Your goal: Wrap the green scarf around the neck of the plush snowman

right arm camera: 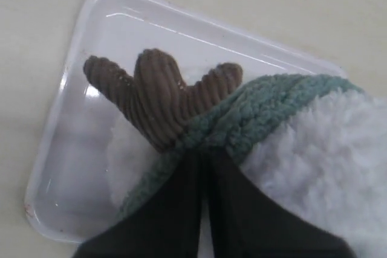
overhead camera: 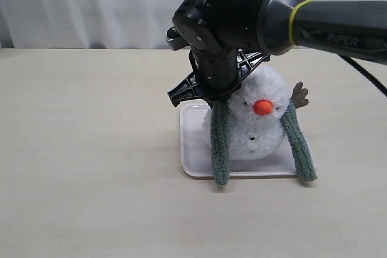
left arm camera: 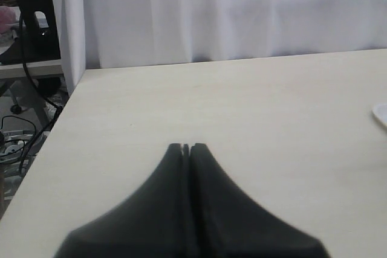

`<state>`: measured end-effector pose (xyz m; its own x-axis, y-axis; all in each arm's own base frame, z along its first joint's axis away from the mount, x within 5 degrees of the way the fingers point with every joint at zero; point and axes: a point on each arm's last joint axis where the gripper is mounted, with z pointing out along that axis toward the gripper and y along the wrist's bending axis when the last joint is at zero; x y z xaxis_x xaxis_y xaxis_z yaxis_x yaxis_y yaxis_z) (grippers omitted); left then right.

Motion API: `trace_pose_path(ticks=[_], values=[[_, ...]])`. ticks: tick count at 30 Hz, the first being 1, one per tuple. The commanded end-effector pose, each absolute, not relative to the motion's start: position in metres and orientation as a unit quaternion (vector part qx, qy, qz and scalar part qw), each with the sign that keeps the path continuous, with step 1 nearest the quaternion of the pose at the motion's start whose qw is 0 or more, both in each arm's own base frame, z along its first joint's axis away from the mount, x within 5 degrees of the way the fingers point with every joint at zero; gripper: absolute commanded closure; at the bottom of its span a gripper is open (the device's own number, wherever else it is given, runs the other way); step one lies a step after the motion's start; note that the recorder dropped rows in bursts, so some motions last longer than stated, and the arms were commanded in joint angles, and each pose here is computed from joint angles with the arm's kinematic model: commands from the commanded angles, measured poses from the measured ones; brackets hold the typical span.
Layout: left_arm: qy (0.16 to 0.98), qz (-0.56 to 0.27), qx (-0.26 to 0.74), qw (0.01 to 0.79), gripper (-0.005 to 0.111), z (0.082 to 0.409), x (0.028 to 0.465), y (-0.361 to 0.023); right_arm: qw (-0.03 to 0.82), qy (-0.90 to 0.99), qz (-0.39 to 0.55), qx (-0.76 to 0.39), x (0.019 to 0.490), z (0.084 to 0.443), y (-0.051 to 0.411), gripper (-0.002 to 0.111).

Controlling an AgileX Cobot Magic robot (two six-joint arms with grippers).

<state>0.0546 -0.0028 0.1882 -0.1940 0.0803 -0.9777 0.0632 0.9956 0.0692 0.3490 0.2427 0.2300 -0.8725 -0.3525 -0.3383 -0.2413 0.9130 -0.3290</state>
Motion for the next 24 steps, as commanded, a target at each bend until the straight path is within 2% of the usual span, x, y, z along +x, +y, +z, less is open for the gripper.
trace_pose_path(ticks=[1, 11, 19, 22, 24], values=[[0.769, 0.005, 0.044, 0.637, 0.107, 0.188, 0.055, -0.003, 0.194, 0.957, -0.151, -0.156, 0.353, 0.222, 0.242, 0.104], [0.769, 0.005, 0.044, 0.637, 0.107, 0.188, 0.055, -0.003, 0.182, 0.958, -0.156, -0.160, 0.355, 0.210, 0.244, 0.104], [0.770, 0.005, 0.044, 0.636, 0.107, 0.188, 0.055, -0.003, 0.197, 0.951, -0.147, -0.189, 0.343, 0.234, 0.250, 0.104], [0.770, 0.005, 0.044, 0.636, 0.107, 0.188, 0.055, -0.003, 0.205, 0.950, -0.129, -0.195, 0.334, 0.250, 0.252, 0.098], [0.770, 0.005, 0.044, 0.636, 0.107, 0.188, 0.055, -0.003, 0.200, 0.954, -0.111, -0.194, 0.326, 0.259, 0.253, 0.090]])
